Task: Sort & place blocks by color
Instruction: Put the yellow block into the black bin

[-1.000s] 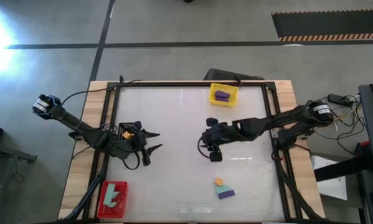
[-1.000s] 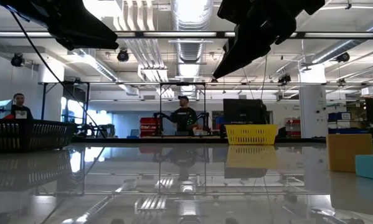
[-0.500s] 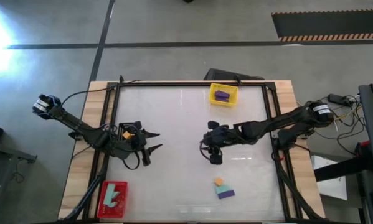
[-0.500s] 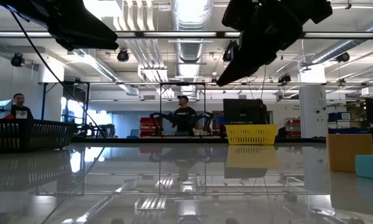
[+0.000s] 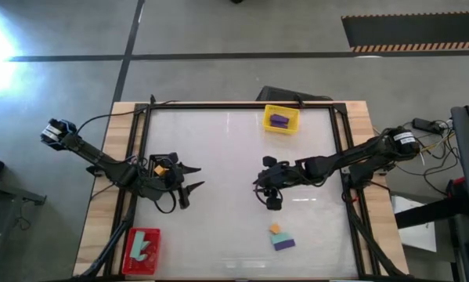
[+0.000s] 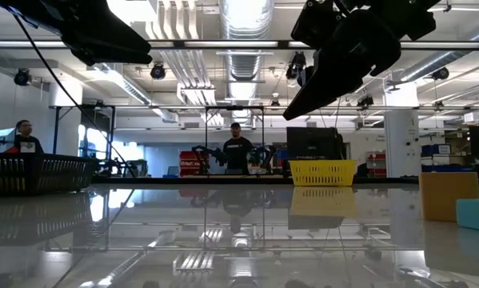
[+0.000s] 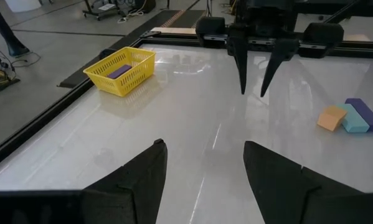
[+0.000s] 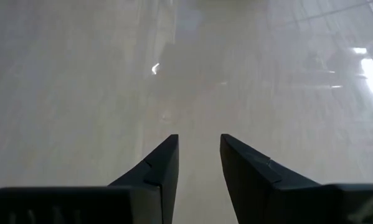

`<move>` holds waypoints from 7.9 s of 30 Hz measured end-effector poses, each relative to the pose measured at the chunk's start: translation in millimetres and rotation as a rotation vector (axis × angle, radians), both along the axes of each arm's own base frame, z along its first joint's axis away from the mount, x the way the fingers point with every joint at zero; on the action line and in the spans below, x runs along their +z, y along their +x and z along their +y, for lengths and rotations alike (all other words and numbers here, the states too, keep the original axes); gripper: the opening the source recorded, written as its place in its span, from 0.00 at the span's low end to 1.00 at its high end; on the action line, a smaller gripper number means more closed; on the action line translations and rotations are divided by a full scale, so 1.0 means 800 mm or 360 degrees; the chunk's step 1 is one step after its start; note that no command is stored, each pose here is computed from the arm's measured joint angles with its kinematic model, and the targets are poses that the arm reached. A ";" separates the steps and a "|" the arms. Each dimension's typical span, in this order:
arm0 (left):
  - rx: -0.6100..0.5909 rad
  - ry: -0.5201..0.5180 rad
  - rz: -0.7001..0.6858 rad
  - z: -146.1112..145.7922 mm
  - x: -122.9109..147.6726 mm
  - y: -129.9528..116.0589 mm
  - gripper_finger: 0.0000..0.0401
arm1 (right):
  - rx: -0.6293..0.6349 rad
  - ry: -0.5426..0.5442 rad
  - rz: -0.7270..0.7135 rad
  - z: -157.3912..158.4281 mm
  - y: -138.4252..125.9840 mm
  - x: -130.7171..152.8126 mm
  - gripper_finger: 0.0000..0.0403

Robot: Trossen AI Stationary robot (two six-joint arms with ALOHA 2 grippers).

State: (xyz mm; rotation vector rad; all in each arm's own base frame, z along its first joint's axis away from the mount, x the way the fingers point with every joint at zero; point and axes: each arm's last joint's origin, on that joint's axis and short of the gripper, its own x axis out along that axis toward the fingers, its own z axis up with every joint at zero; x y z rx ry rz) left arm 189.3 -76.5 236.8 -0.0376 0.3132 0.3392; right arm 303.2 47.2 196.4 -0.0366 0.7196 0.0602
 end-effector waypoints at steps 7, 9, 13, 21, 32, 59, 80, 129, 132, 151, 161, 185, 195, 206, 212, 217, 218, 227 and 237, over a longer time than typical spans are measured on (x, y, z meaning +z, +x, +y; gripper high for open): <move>0.0000 0.0000 0.0000 0.000 0.000 0.000 0.49 | 0.0052 -0.0036 -0.0001 0.006 -0.001 0.000 0.24; 0.0000 0.0000 0.0000 0.000 0.000 0.000 0.49 | 0.0095 -0.0057 -0.0003 0.011 -0.002 0.000 0.23; 0.0000 0.0000 0.0000 0.000 0.000 0.000 0.49 | 0.0154 -0.0085 -0.0010 0.019 -0.004 0.001 0.21; 0.0000 -0.0001 0.0000 0.000 0.000 0.000 0.49 | 0.0172 -0.0094 -0.0008 0.020 -0.010 0.001 0.17; 0.0000 -0.0001 0.0000 0.000 0.000 0.000 0.49 | 0.0067 0.0034 -0.0005 0.010 -0.059 0.020 0.17; 0.0001 -0.0003 0.0001 0.000 -0.001 0.000 0.49 | 0.0110 0.0202 0.0314 0.077 -0.109 0.025 0.16; 0.0022 0.0006 -0.0004 0.001 -0.001 0.000 0.49 | 0.0329 -0.0073 0.0308 0.102 -0.079 -0.020 0.24; 0.0064 0.0029 -0.0012 0.002 0.000 -0.001 0.49 | 0.0545 -0.0348 0.0878 0.146 -0.041 -0.020 0.56; 0.0064 0.0030 -0.0012 0.002 0.000 -0.001 0.49 | 0.0540 -0.0335 0.0895 0.151 -0.044 -0.018 0.56; 0.0064 0.0030 -0.0012 0.002 0.000 -0.001 0.49 | 0.0677 -0.0368 0.0617 0.165 -0.034 -0.019 0.56; 0.0064 0.0031 -0.0009 0.002 -0.001 -0.001 0.49 | 0.0676 -0.0356 0.0612 0.159 -0.043 -0.043 0.56; 0.0068 0.0036 -0.0007 0.002 -0.002 -0.001 0.49 | 0.0680 -0.0279 0.0426 0.141 -0.037 -0.069 0.36; 0.0071 0.0047 -0.0005 0.002 -0.002 -0.001 0.49 | 0.0626 -0.0270 0.0375 0.129 -0.029 -0.052 0.29; 0.0041 0.0023 -0.0222 -0.012 0.002 0.026 0.49 | 0.0448 -0.0426 -0.0291 0.101 0.000 -0.002 0.29; -0.0018 0.0123 -0.0352 -0.031 -0.007 0.060 0.49 | 0.0440 -0.0478 -0.0812 0.082 0.012 0.017 0.29; -0.0034 0.0160 -0.0398 -0.043 -0.014 0.081 0.49 | 0.0407 -0.0584 -0.1198 0.076 0.013 0.049 0.29; -0.0032 0.0154 -0.0407 -0.044 -0.016 0.083 0.49 | 0.0411 -0.0587 -0.1283 0.075 0.012 0.057 0.29; -0.0024 0.0120 -0.0464 -0.049 -0.023 0.092 0.49 | 0.0421 -0.0495 -0.1523 0.065 0.011 0.078 0.29; -0.0015 0.0067 -0.0511 -0.049 -0.020 0.092 0.49 | 0.0431 -0.0470 -0.1537 0.059 0.012 0.077 0.29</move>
